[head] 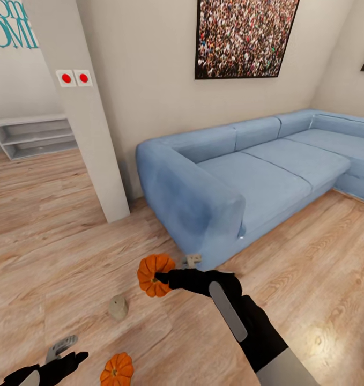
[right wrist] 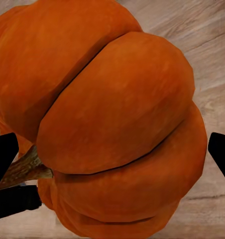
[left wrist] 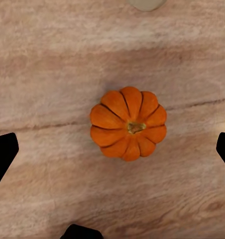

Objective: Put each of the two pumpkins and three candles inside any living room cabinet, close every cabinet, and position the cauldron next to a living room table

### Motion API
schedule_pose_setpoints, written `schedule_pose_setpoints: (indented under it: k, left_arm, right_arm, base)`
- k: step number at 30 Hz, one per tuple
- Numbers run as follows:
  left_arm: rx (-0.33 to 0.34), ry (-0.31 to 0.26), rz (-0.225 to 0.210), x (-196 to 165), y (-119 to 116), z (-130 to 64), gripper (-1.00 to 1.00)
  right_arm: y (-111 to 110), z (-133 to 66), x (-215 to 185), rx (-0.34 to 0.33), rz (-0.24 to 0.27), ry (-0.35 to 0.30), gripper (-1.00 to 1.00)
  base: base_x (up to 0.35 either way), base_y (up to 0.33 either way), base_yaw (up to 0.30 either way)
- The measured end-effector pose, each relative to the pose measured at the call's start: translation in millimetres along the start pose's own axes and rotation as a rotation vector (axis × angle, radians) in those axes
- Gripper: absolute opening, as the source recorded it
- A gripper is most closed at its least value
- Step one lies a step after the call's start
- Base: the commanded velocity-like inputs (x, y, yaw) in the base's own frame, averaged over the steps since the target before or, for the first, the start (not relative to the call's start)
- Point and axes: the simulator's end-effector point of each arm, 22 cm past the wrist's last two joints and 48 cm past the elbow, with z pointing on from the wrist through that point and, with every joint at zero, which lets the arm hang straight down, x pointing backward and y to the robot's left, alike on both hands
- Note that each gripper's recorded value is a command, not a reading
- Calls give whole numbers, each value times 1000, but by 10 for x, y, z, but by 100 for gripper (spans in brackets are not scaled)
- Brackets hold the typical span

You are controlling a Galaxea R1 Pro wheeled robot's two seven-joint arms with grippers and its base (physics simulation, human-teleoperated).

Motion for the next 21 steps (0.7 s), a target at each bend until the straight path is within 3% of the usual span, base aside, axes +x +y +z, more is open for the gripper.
schedule_pose_setpoints:
  k: [6,15,21]
  left_arm:
    - [37,-3,-2,35,-18,100,100]
    - [45,-28,-24,-19,138,212,100]
    - [122,-34,-19,-35,100,264,100]
  right_arm:
    - [146,86,145,-24,-60,16,-100]
    - [191,107,149,-45,-90,-19,-100]
    - [223,91,113,-61,-106,-54,-100]
  base:
    - [0,0,0]
    - [0,0,0]
    - [0,0,0]
